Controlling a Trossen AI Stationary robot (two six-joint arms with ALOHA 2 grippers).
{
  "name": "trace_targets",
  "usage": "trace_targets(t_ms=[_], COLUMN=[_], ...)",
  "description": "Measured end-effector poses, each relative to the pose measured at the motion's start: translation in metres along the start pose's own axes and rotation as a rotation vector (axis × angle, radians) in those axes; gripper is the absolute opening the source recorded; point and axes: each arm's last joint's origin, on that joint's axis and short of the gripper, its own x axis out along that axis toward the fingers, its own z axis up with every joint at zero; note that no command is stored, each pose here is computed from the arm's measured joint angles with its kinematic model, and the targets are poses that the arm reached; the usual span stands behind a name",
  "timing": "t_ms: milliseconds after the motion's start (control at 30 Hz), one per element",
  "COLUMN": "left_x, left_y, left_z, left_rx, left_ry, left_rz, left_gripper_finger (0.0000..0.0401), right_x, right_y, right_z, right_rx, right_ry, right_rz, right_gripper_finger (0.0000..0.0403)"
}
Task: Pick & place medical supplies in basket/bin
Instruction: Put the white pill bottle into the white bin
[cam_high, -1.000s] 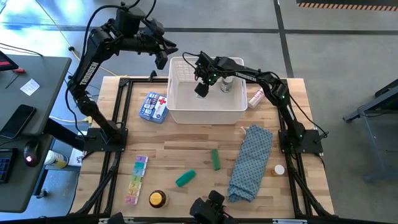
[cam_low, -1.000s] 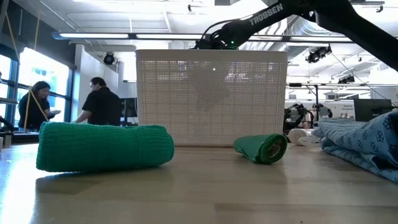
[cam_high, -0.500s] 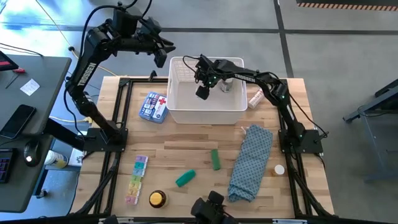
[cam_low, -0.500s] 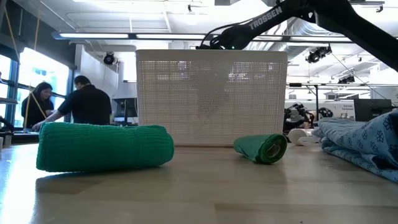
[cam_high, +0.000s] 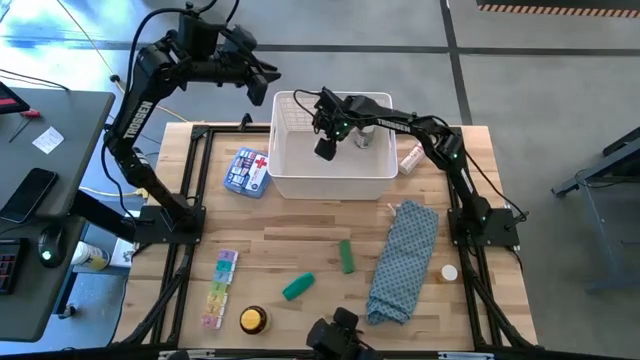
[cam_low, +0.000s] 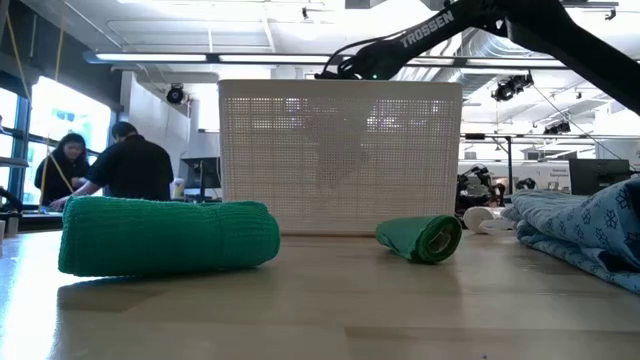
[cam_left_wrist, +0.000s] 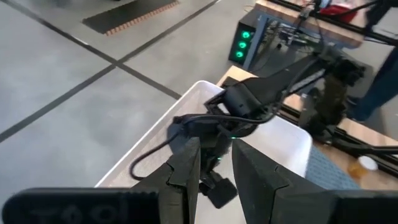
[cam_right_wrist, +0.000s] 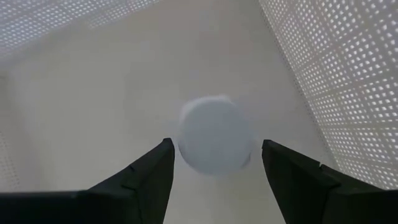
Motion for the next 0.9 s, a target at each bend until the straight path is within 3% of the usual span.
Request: trace_targets(t_ms=[467, 900], left_x=[-0.0002, 0.0], left_y=[-0.0026, -0.0025], left_z=[0.0056, 0.0049], left_rx=[0.024, 0.024], left_ry=[-0.055, -0.048], left_rz=[-0.079, -0.079], left_gripper_finger=[0.0128, 0.0128], right_x=[-0.0002, -0.0005], right_y=[0.0, -0.0037], right_z=[-0.0001, -0.0002], right_rx=[0.025, 0.03], right_ry=[0.003, 0.002], right_rz=[-0.009, -0.041], right_gripper_finger=[0.0216, 0.0207])
